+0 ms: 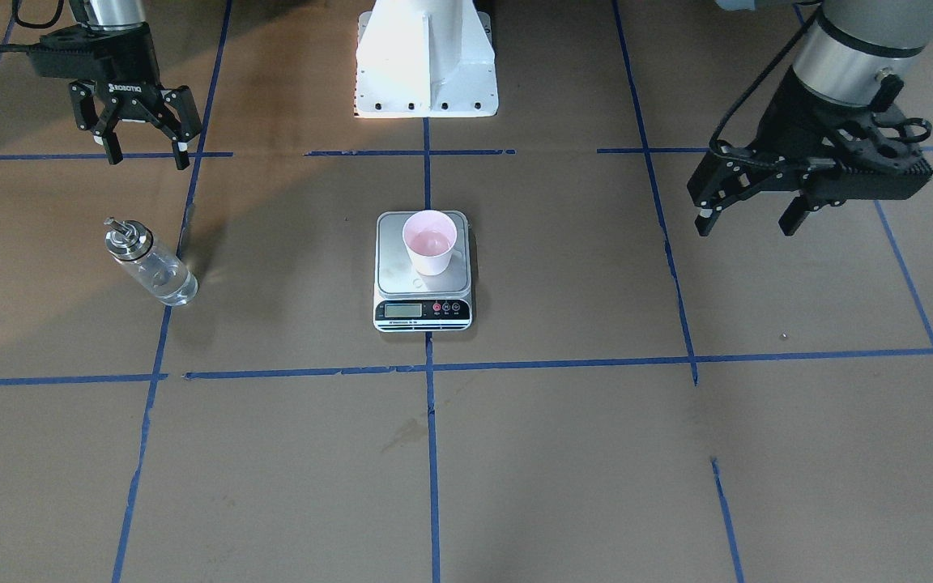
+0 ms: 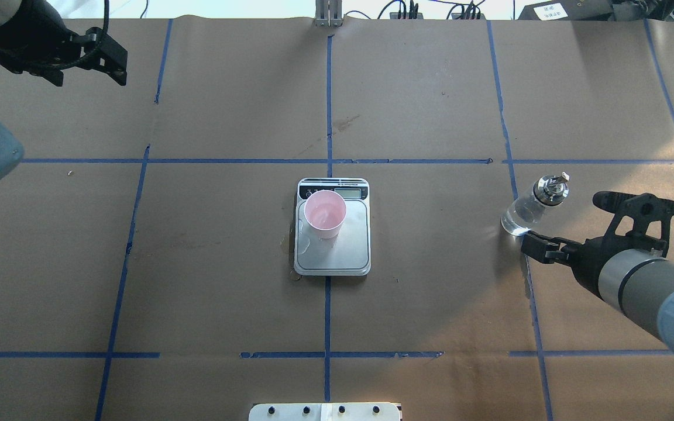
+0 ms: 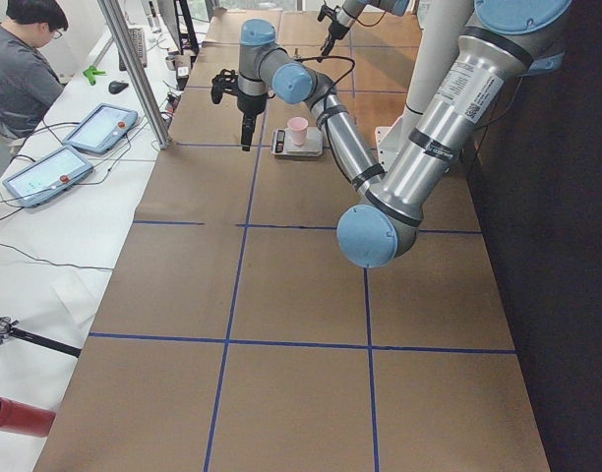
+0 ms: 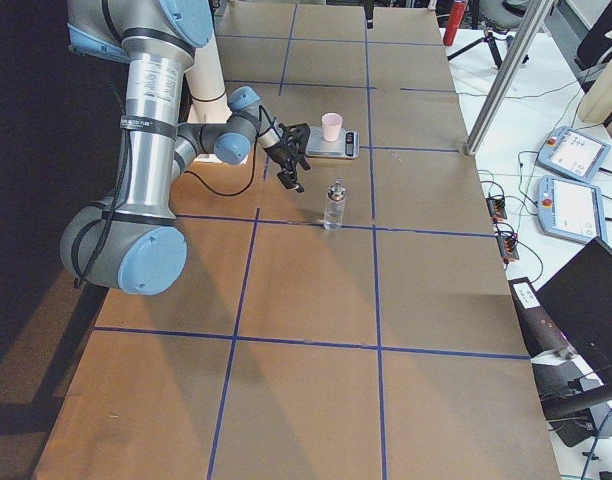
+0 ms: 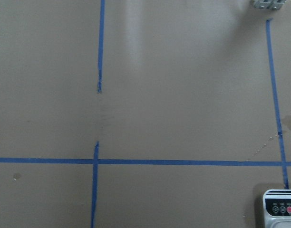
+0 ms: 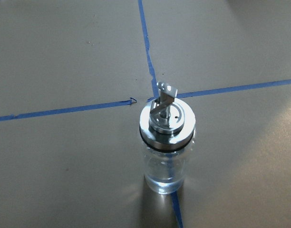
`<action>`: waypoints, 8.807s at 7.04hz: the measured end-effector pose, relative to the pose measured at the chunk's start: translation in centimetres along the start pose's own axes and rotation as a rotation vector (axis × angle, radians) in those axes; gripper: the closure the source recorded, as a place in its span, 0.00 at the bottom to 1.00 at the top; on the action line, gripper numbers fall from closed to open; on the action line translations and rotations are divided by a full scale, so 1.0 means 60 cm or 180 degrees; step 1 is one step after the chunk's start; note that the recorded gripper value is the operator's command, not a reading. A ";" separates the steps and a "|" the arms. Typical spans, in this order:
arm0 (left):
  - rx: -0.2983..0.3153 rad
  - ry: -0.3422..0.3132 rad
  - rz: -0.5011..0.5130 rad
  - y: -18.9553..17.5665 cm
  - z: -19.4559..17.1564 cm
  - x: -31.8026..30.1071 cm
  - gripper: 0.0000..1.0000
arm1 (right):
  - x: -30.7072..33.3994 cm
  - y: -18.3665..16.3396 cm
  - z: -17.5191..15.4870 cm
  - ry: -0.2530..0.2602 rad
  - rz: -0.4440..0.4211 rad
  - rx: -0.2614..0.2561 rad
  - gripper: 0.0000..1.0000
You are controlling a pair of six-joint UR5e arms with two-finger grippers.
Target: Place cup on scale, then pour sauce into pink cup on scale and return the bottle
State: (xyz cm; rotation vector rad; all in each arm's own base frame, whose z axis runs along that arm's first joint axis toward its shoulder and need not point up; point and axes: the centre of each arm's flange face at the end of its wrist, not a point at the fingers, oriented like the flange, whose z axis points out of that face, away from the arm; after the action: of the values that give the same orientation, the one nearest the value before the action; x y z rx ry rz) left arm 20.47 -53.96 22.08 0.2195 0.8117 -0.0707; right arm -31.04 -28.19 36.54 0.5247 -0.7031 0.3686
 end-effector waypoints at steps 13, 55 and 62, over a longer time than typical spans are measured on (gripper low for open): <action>-0.0039 -0.0119 0.0058 -0.005 0.020 -0.039 0.00 | 0.000 0.086 0.250 0.0325 -0.0360 0.1160 0.00; -0.0301 -0.0603 0.1745 0.025 0.121 -0.658 0.00 | -0.433 0.028 0.136 0.1069 -0.3529 0.2014 1.00; -0.0244 -0.0608 0.1759 0.015 0.109 -0.650 0.00 | -0.244 -0.132 0.087 -0.0166 -0.0923 0.1068 1.00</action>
State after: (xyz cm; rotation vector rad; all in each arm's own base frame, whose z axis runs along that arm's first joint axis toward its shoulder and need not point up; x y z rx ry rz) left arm -1.54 -55.35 54.88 0.3522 0.5406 0.4524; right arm -40.22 -39.69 27.13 0.9454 -0.6067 0.2006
